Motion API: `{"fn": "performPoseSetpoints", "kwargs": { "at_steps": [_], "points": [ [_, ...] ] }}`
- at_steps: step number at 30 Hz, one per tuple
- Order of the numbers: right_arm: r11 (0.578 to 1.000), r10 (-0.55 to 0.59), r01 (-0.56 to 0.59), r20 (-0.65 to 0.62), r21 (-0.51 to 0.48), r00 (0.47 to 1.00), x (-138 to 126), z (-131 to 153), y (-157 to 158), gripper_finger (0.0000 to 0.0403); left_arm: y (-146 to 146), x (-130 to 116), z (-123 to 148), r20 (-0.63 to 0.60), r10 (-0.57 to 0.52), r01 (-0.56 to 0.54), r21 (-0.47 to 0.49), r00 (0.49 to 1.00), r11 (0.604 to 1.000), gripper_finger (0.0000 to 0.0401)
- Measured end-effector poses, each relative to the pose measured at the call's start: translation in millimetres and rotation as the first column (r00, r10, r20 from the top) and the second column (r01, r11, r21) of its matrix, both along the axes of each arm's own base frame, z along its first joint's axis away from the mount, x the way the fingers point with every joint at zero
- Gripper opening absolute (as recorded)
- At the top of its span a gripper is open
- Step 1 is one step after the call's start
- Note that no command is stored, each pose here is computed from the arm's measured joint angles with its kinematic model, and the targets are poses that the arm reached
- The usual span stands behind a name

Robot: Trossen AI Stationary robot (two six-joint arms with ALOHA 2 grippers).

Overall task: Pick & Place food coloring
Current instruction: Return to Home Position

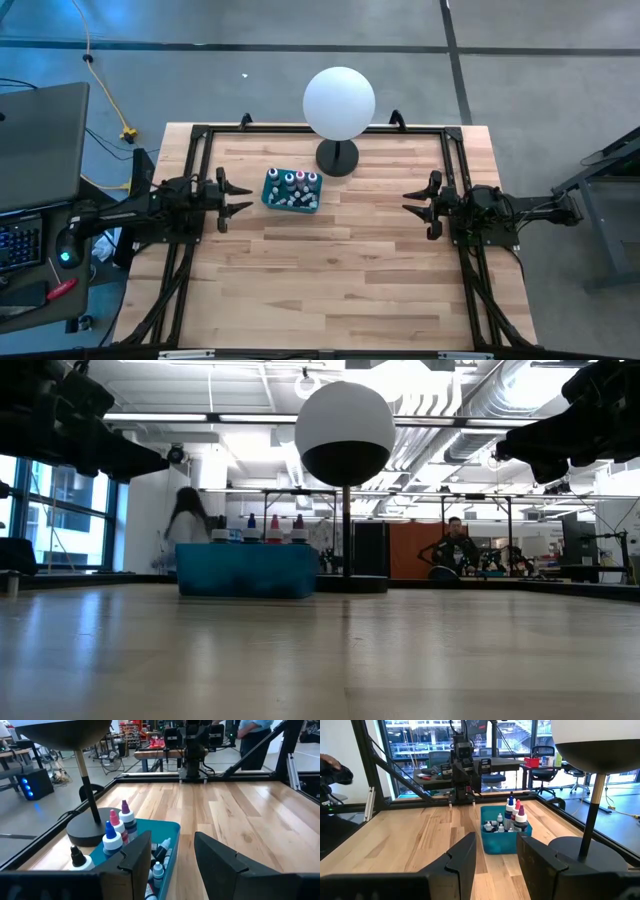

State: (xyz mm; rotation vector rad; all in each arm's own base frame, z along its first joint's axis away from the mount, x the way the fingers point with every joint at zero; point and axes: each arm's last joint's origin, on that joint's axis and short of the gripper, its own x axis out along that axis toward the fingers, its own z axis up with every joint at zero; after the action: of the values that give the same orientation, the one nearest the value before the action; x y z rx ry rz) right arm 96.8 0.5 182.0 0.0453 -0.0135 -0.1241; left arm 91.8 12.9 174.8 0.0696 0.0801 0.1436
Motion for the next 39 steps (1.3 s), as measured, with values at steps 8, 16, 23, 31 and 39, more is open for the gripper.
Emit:
{"fn": "performPoseSetpoints", "kwargs": {
  "at_steps": [8, 16, 23, 31, 39],
  "points": [
    [1.0, 0.0, 0.0, 0.0, 0.0, 1.0, 0.0, 0.0, 0.0, 0.0133, 0.0, 0.1, -0.9, -0.006, 0.0, 0.0, -0.001, 1.0, 1.0, 0.0147],
    [1.0, 0.0, 0.0, 0.0, 0.0, 1.0, 0.0, 0.0, 0.0, 0.0133, 0.0, 0.1, -1.7, -0.011, 0.0, 0.0, -0.002, 1.0, 1.0, 0.0147],
    [1.0, 0.0, 0.0, 0.0, 0.0, 1.0, 0.0, 0.0, 0.0, 0.0133, 0.0, 0.2, -2.3, -0.014, 0.001, -0.001, -0.004, 1.0, 1.0, 0.0147],
    [1.0, 0.0, 0.0, 0.0, 0.0, 1.0, 0.0, 0.0, 0.0, 0.0133, 0.0, 0.2, -2.6, -0.016, 0.001, -0.001, -0.004, 1.0, 1.0, 0.0147],
    [1.0, 0.0, 0.0, 0.0, 0.0, 1.0, 0.0, 0.0, 0.0, 0.0133, 0.1, 0.2, -2.7, -0.016, 0.001, -0.001, -0.005, 1.0, 1.0, 0.0147]
  ]
}}
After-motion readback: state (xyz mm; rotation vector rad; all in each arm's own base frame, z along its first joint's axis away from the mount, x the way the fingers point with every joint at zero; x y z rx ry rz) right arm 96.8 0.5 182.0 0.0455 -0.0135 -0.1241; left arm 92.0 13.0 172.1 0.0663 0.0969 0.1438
